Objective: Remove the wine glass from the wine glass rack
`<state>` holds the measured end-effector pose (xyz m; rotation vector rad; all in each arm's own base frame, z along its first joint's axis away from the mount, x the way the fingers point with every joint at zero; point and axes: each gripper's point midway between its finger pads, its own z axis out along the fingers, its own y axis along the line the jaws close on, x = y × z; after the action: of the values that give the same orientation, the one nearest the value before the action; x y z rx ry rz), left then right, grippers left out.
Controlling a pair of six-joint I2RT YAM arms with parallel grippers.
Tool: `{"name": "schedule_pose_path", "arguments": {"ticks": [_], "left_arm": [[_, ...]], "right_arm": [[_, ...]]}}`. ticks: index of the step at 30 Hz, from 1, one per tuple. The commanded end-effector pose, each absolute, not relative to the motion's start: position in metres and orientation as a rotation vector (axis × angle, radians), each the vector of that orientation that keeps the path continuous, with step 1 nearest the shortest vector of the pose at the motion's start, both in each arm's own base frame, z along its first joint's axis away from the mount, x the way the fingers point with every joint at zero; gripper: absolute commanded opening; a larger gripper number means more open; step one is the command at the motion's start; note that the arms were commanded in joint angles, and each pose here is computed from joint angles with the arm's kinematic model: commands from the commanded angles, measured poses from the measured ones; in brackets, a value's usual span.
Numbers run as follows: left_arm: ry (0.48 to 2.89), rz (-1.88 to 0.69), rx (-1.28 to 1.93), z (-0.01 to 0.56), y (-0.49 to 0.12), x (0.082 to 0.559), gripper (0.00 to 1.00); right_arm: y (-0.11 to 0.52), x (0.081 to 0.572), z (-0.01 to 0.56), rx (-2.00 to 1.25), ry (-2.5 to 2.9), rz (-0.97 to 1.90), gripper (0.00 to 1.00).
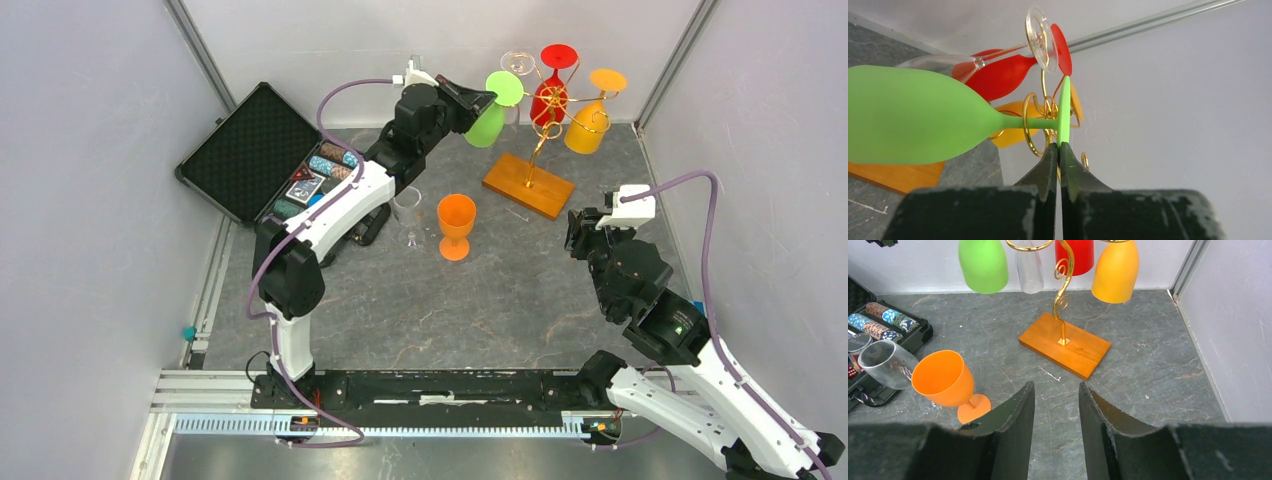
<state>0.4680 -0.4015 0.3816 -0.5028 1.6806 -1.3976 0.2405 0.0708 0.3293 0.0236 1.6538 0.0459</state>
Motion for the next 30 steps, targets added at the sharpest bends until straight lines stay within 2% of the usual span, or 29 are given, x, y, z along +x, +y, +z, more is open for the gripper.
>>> {"name": "schedule_pose_path", "arguments": {"ticks": [1,8,14,27,30], "left_arm": [[1.493,-1.457,-0.557,0.443,-0.379,0.461,0.02],[1.504,-1.479,-0.515,0.44,-0.394,0.471,0.02],[1.552,-1.605,-0.374,0.44,-0.419,0.458,0.02],[1.632,-1.688,-0.346,0.421,-0.434,0.451,0.02],[1.671,-1.727,-0.341,0.417,-0.439,0.445,0.02]], "right_arm": [[0.066,0.241,0.337,0.08,1.618,0.054,0.42],[0.066,0.241,0.338,0.079,1.617,0.052,0.42],[0.064,0.24,0.339,0.082,1.613,0.051,0.42],[0.067,0.24,0.341,0.08,1.607,0.073,0.42],[0.072,0.239,0.343,0.057,1.606,0.097,0.5]]}}
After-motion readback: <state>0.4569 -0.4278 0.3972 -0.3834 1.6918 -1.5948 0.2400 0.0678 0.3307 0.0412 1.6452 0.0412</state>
